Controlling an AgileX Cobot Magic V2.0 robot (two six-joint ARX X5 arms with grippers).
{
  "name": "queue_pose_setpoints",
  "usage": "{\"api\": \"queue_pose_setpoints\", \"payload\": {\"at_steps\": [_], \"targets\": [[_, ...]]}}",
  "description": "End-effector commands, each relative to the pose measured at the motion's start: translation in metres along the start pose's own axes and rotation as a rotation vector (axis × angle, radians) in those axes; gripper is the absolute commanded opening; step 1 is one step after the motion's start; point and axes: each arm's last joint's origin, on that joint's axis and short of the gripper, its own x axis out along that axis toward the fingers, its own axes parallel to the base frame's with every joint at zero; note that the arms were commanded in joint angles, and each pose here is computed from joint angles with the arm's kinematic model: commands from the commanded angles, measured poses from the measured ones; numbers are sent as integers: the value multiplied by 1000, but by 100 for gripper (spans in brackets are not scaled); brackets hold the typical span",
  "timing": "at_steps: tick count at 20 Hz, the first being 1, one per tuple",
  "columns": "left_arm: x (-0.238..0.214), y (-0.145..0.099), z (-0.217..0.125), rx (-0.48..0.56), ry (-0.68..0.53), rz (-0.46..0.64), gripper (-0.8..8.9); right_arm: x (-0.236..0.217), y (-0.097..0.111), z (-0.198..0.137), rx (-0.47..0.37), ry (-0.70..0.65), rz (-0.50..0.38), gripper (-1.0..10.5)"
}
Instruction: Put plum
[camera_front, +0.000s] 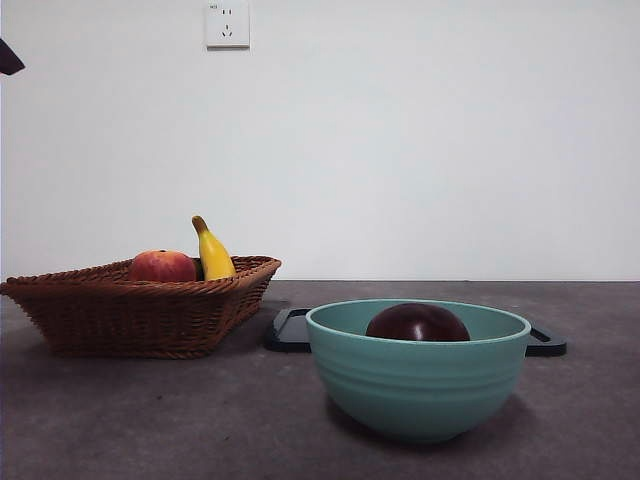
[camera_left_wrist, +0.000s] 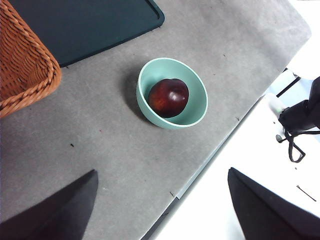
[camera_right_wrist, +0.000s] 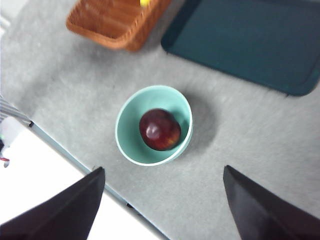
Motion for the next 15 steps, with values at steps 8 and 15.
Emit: {"api": "queue_pose_setpoints", "payload": {"at_steps": [8, 15], "targets": [[-1, -1, 3, 12, -14, -11, 403, 92, -20, -1, 65, 94, -11, 377], [-1, -1, 4, 13, -14, -11, 403, 153, -20, 4, -12, 181, -101, 287]]}}
